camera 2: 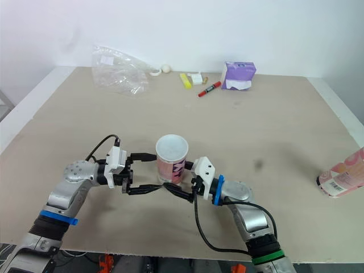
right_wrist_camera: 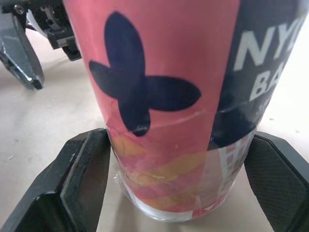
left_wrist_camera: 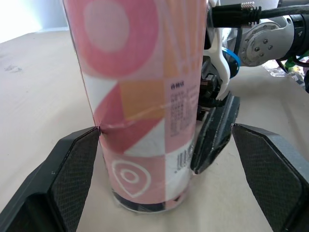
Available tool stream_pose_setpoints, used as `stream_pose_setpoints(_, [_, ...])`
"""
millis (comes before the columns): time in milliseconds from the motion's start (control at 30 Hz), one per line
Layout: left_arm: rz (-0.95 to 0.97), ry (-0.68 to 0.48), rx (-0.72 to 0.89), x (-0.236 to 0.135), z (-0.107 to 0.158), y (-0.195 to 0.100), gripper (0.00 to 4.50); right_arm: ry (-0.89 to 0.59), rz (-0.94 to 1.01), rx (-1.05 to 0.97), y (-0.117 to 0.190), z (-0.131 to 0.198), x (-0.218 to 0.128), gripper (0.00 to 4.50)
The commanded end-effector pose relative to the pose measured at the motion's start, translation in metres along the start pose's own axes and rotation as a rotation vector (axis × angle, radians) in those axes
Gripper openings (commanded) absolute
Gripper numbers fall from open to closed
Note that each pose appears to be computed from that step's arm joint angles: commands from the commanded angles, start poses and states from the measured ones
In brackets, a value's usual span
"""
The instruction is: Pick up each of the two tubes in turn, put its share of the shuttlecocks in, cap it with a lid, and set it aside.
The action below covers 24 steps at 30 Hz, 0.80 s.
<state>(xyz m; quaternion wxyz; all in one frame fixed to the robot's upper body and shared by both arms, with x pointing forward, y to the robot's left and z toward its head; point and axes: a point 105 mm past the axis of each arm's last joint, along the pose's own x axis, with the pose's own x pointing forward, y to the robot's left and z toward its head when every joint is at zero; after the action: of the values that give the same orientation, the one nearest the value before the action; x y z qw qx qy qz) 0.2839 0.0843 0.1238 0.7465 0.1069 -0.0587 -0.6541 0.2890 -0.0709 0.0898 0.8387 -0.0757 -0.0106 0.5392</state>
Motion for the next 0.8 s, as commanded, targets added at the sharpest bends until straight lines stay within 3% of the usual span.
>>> stream_pose_setpoints(33, [0.007,-0.007,0.023,-0.003,0.004,0.0,4.5,-0.04,-0.005,-0.043,-0.005,0.013,0.003,4.38])
stream_pose_setpoints(800, [-0.007,0.004,0.004,0.003,0.0,0.001,4.5,-0.044,0.016,-0.05,-0.005,0.016,0.015,4.38])
